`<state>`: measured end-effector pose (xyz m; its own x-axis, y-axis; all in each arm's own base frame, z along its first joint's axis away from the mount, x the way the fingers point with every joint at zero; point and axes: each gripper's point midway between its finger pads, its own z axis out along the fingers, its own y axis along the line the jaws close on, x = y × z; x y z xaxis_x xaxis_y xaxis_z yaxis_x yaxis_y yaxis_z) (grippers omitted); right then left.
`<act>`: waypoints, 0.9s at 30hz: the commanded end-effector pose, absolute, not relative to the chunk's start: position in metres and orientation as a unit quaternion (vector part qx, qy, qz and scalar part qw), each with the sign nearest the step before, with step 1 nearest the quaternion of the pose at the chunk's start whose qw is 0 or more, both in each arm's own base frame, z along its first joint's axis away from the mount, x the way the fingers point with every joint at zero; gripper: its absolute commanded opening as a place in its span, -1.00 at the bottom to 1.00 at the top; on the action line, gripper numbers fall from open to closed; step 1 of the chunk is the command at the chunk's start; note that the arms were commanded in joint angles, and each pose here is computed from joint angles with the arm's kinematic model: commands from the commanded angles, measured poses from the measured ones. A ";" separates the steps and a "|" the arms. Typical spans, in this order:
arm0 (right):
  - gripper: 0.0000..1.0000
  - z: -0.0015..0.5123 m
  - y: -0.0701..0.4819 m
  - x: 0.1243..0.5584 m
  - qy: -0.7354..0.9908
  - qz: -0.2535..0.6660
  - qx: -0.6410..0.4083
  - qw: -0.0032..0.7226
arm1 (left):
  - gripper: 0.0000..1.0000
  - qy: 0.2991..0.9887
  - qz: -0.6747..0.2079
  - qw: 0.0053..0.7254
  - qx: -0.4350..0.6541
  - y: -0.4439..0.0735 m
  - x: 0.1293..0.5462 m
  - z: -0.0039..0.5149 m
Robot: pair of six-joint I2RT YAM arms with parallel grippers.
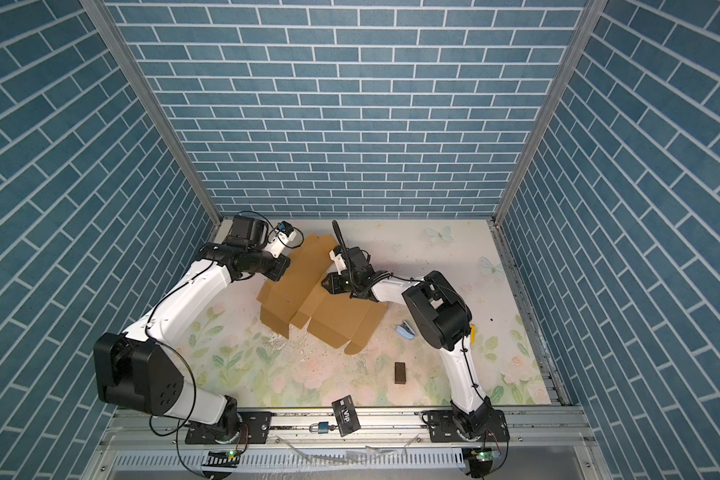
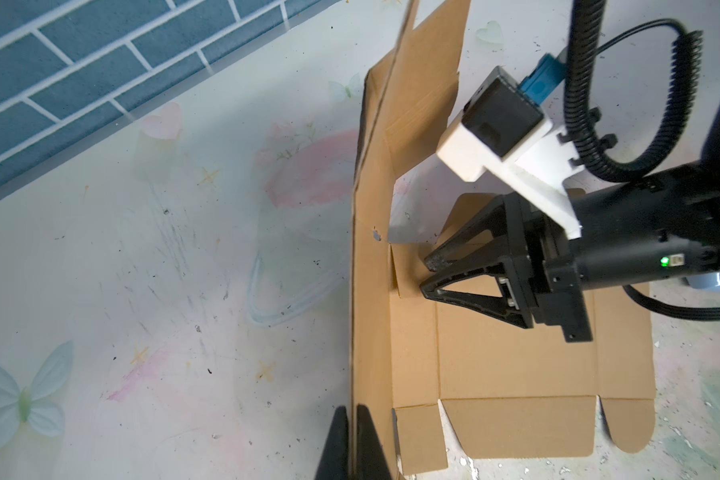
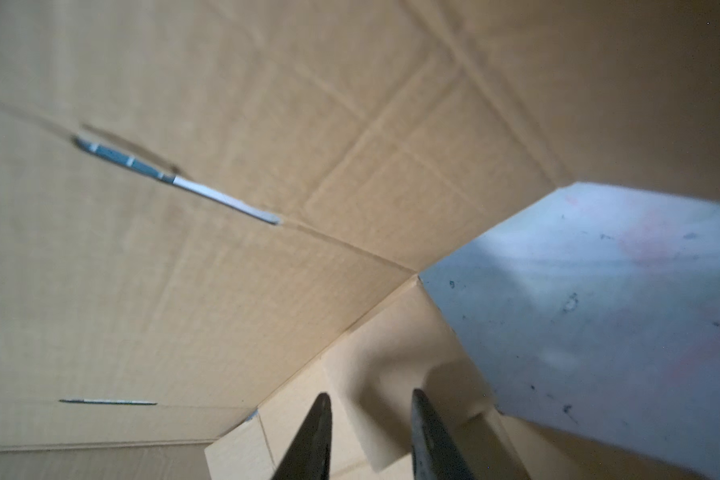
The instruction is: Fold the paper box
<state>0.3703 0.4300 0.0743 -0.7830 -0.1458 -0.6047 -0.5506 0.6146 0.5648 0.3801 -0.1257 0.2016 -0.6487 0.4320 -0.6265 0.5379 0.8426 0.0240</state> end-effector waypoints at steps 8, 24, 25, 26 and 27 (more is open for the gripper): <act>-0.32 0.179 0.406 0.373 0.824 0.405 -0.215 0.334 | -0.97 0.902 -0.006 0.301 0.311 -0.129 0.387 0.184; -0.70 0.277 0.414 0.417 0.768 0.488 -0.197 0.365 | -0.98 0.898 -0.014 0.311 0.312 -0.134 0.382 0.192; -0.71 0.279 0.418 0.421 0.765 0.492 -0.199 0.364 | -0.98 0.897 -0.015 0.312 0.312 -0.134 0.382 0.192; -0.71 0.281 0.421 0.425 0.762 0.494 -0.200 0.367 | -0.98 0.897 -0.016 0.313 0.311 -0.134 0.382 0.191; -0.72 0.280 0.425 0.429 0.761 0.496 -0.201 0.366 | -0.98 0.897 -0.017 0.312 0.312 -0.134 0.381 0.189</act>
<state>0.4295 0.4124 0.2853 -0.6138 0.0797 -0.7854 -0.6748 0.4634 0.5744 0.3908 -0.1316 0.1912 -0.6036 0.5440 -0.5828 0.5546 0.8117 0.1832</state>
